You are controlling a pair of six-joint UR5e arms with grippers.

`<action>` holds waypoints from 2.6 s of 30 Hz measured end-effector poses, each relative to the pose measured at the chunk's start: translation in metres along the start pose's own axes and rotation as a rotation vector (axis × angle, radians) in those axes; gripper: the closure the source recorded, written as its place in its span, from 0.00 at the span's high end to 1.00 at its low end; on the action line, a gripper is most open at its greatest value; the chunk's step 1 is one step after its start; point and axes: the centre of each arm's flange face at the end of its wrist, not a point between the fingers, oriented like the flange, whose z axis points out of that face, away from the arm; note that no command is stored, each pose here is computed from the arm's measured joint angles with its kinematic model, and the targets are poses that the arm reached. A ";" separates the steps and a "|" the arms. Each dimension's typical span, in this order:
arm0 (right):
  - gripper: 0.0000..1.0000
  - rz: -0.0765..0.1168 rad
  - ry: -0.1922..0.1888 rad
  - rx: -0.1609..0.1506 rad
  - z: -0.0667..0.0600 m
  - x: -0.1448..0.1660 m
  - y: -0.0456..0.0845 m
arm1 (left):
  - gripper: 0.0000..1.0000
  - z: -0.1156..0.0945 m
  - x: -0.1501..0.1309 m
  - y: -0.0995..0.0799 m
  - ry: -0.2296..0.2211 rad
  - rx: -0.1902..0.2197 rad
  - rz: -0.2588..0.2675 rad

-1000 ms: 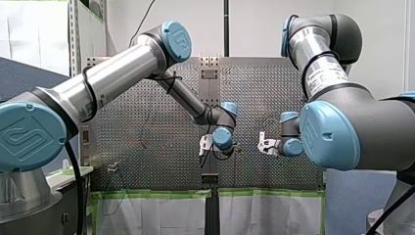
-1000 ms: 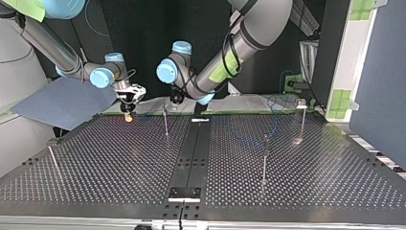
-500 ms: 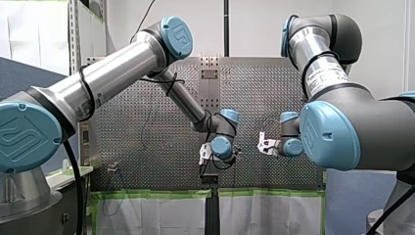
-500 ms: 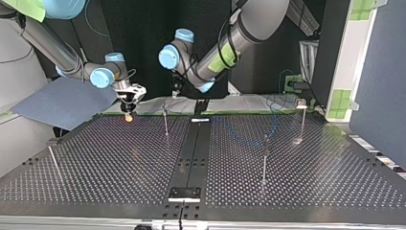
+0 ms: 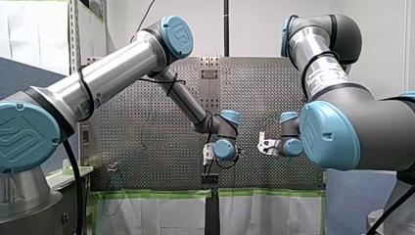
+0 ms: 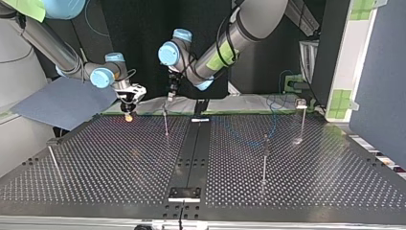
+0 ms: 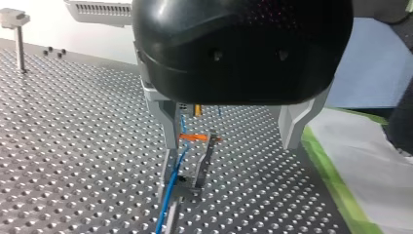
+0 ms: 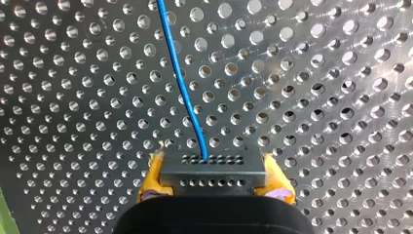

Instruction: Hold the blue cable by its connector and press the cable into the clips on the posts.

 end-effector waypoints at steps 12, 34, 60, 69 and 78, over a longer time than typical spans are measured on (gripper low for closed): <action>0.00 0.000 -0.001 -0.001 0.000 -0.001 0.000 | 1.00 0.008 -0.006 0.000 -0.057 -0.001 -0.039; 0.00 -0.003 -0.002 -0.002 0.000 -0.001 0.002 | 1.00 -0.006 0.001 0.000 0.008 -0.013 -0.013; 0.00 0.000 -0.003 -0.011 0.000 -0.001 0.008 | 1.00 -0.074 -0.073 0.028 -0.188 -0.105 -0.165; 0.00 0.002 -0.007 -0.012 -0.001 -0.001 0.008 | 1.00 -0.098 -0.096 0.038 -0.259 -0.113 -0.255; 0.00 0.001 -0.007 -0.012 -0.001 -0.001 0.008 | 1.00 -0.125 -0.118 0.048 -0.335 -0.095 -0.320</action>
